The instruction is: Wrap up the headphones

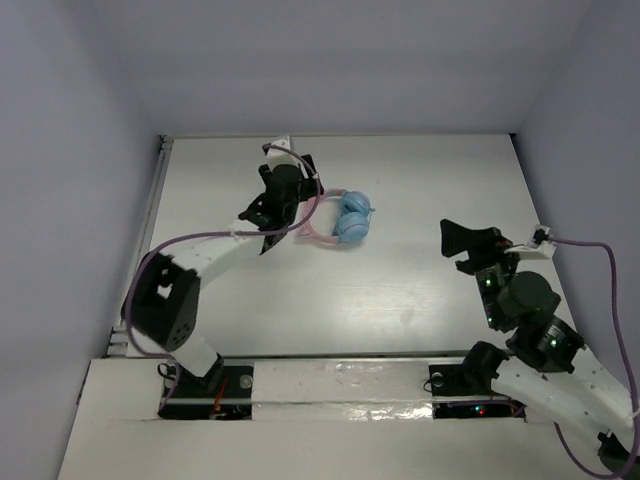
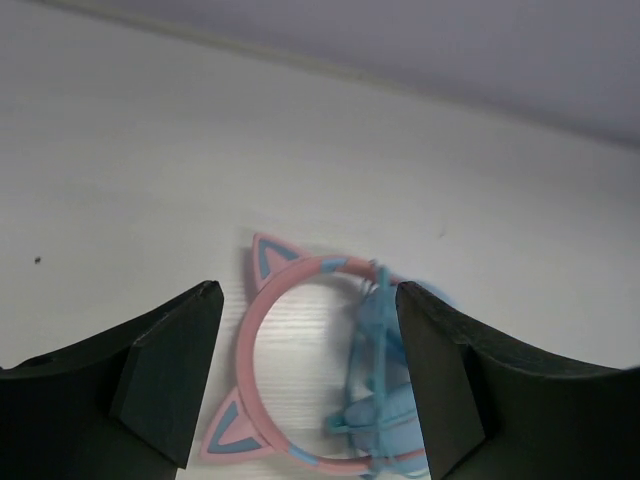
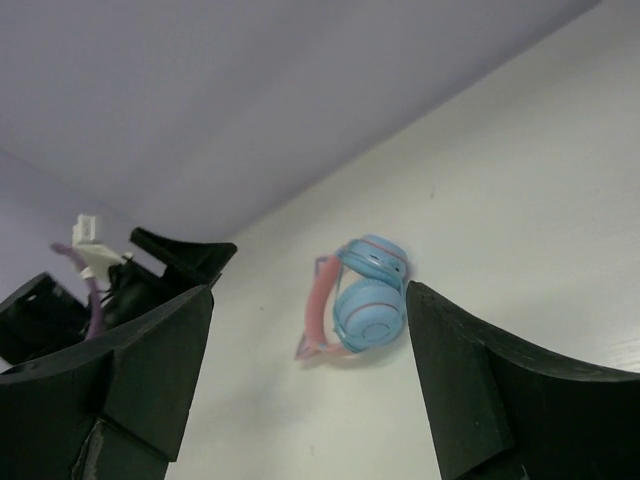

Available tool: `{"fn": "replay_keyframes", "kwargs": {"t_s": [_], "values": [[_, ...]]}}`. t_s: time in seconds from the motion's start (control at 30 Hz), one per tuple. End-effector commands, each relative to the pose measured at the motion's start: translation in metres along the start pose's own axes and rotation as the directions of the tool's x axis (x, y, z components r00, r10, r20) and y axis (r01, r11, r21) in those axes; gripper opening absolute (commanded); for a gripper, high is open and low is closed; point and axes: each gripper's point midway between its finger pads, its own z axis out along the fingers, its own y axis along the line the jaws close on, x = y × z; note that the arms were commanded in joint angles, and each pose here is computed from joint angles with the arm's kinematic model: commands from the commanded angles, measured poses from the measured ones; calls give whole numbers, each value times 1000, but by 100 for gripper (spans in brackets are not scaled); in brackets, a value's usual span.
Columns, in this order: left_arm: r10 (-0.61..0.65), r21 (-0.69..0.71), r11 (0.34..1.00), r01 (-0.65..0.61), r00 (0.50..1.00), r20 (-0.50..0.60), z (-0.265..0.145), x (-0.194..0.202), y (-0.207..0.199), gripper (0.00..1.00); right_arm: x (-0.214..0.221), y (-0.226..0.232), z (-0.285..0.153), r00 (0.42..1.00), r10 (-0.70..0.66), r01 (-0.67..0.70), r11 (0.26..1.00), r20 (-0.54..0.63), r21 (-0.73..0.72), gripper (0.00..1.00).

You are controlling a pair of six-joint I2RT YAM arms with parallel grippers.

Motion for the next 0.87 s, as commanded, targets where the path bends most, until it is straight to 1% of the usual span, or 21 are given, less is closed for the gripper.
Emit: {"fn": "replay_keyframes", "kwargs": {"t_s": [0.0, 0.03, 0.07, 0.1, 0.13, 0.17, 0.23, 0.27, 0.33, 0.37, 0.43, 0.47, 0.53, 0.57, 0.63, 0.67, 0.73, 0.83], "values": [[-158, 101, 984, 143, 975, 158, -52, -89, -20, 68, -54, 16, -12, 992, 60, -56, 998, 108, -39, 83], [-179, 116, 980, 161, 969, 171, -62, -102, -22, 68, -63, 20, -15, 989, 78, -72, 996, 123, -55, 82], [-214, 151, 971, 185, 955, 205, -83, -124, -24, 68, -72, 23, -19, 986, 95, -86, 994, 137, -73, 82], [-219, 158, 969, 187, 953, 211, -94, -130, -22, 73, -77, 24, -22, 984, 105, -94, 992, 147, -80, 82], [-223, 164, 968, 190, 951, 213, -102, -132, -19, 74, -84, 25, -25, 981, 115, -102, 991, 157, -90, 81], [-253, 193, 959, 208, 935, 248, -124, -150, -18, 74, -95, 27, -30, 975, 140, -123, 987, 175, -108, 81], [-265, 206, 954, 219, 937, 230, -141, -148, -12, 78, -104, 27, -35, 968, 160, -139, 983, 192, -120, 81], [-283, 224, 947, 231, 928, 241, -160, -156, -7, 79, -114, 26, -41, 962, 181, -155, 979, 207, -134, 81], [-303, 239, 939, 247, 923, 237, -177, -153, 1, 80, -123, 24, -47, 953, 204, -174, 974, 226, -143, 81], [-326, 265, 929, 257, 908, 264, -197, -164, 5, 80, -129, 23, -50, 947, 216, -184, 971, 238, -150, 81], [-319, 245, 935, 257, 912, 259, -210, -156, 19, 81, -140, 20, -59, 933, 249, -209, 963, 261, -172, 81], [-340, 254, 929, 269, 892, 296, -229, -165, 28, 82, -144, 18, -62, 928, 256, -214, 961, 272, -176, 81], [-317, 212, 942, 261, 901, 296, -237, -153, 46, 82, -152, 13, -69, 916, 281, -234, 954, 288, -187, 80], [-326, 212, 940, 268, 891, 316, -251, -156, 55, 82, -153, 11, -70, 914, 279, -234, 955, 293, -181, 80], [-299, 165, 951, 260, 909, 291, -253, -137, 70, 82, -154, 7, -72, 913, 277, -233, 956, 300, -176, 80], [-307, 168, 949, 266, 902, 303, -262, -136, 76, 82, -153, 6, -70, 915, 268, -226, 960, 301, -168, 80], [-291, 156, 954, 254, 910, 295, -263, -125, 82, 81, -147, 7, -66, 922, 253, -215, 964, 292, -156, 80], [-306, 171, 950, 262, 894, 327, -274, -134, 86, 81, -138, 15, -57, 934, 234, -201, 968, 268, -148, 80]]}}
